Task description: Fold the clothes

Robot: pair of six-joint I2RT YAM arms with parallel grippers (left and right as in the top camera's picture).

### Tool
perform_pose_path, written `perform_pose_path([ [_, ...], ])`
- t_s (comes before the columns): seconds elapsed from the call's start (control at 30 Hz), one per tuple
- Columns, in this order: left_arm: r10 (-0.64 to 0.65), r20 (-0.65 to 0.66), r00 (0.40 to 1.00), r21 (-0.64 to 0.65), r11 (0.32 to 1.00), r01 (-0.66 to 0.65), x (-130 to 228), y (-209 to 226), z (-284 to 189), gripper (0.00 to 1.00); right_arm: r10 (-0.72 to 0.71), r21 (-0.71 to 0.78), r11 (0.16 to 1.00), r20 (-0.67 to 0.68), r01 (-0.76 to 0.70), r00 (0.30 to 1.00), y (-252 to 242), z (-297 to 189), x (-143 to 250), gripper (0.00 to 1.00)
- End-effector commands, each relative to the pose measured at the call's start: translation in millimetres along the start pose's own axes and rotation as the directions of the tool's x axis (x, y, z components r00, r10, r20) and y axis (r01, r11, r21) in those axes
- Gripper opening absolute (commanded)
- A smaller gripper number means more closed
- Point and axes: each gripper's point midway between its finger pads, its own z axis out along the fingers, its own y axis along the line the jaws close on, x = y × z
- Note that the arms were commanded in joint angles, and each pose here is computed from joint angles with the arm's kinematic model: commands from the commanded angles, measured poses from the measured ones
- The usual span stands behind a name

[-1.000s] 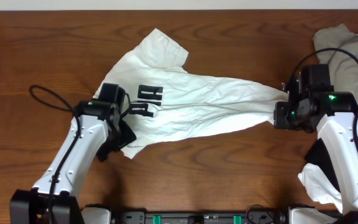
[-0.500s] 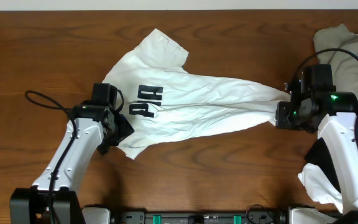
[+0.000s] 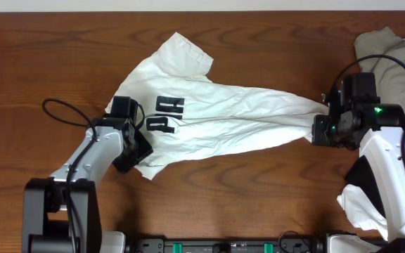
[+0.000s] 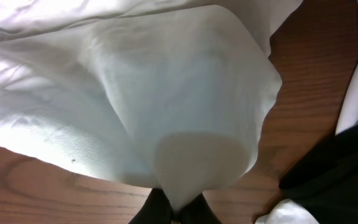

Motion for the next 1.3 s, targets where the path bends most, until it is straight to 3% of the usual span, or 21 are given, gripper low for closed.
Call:
perform_pose_path([
  [0.0, 0.053, -0.038, 0.998, 0.038, 0.998, -0.051, 6, -5, 4, 0.19, 0.001, 0.012, 1.000, 0.007, -0.001, 1.000, -5, -1, -2, 0.01],
  [0.03, 0.057, -0.038, 0.998, 0.040, 0.998, -0.056, 7, -5, 3, 0.07, 0.001, 0.012, 1.000, 0.006, -0.001, 1.000, -5, -1, -2, 0.01],
  [0.27, 0.166, -0.015, 0.986, 0.054, 0.985, -0.165, 9, -4, -31, 0.06, 0.004, 0.012, 1.000, 0.017, -0.004, 1.000, -5, -1, -5, 0.01],
  [0.43, 0.182, 0.146, 0.972, 0.152, 0.967, -0.204, 0, -14, -97, 0.06, 0.023, 0.016, 1.000, 0.018, -0.024, 1.000, -11, -1, -5, 0.01],
  [0.67, 0.133, 0.408, 0.903, 0.299, 0.915, -0.270, -2, -17, -176, 0.06, 0.067, 0.022, 0.997, 0.052, -0.068, 0.996, -23, -10, -9, 0.01],
  [0.97, -0.002, 0.663, 0.749, 0.433, 0.817, -0.381, 4, -15, -297, 0.06, 0.117, 0.008, 0.992, 0.314, -0.126, 0.942, -38, -97, -27, 0.01],
  [1.27, -0.076, 0.748, 0.659, 0.501, 0.717, -0.486, 22, -16, -387, 0.06, 0.089, 0.002, 0.995, 0.489, -0.103, 0.867, -30, -180, -23, 0.01],
])
